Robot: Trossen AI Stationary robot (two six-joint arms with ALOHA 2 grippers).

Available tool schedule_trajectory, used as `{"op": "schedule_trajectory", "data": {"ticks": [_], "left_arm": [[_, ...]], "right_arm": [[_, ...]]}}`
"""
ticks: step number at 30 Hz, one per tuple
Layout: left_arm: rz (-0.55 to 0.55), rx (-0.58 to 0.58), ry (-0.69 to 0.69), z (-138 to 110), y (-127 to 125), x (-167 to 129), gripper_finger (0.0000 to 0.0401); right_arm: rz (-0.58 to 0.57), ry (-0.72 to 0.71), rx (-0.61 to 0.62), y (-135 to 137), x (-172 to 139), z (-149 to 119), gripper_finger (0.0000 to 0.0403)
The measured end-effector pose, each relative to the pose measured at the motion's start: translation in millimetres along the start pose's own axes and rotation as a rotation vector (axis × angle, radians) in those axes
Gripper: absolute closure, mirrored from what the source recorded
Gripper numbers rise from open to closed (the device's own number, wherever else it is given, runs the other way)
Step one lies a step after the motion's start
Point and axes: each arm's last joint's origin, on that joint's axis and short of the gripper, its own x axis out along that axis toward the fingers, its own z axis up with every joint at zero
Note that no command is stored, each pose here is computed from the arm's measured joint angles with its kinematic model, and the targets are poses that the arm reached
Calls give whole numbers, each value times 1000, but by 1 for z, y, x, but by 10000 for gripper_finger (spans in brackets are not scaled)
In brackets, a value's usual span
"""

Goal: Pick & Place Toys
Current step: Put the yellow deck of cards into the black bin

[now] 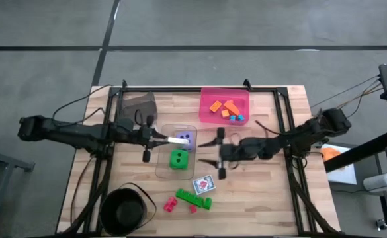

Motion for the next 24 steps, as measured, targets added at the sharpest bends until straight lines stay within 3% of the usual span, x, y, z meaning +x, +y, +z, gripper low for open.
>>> {"op": "schedule_trajectory", "data": {"ticks": [10,24], "left_arm": [[166,1,48,2,4,-30,338],[480,-104,115,-8,10,-69,338]], "right_arm": [[-3,-131,98,-7,-58,-40,169],[-4,-107,89,-4,-52,-57,169]]}}
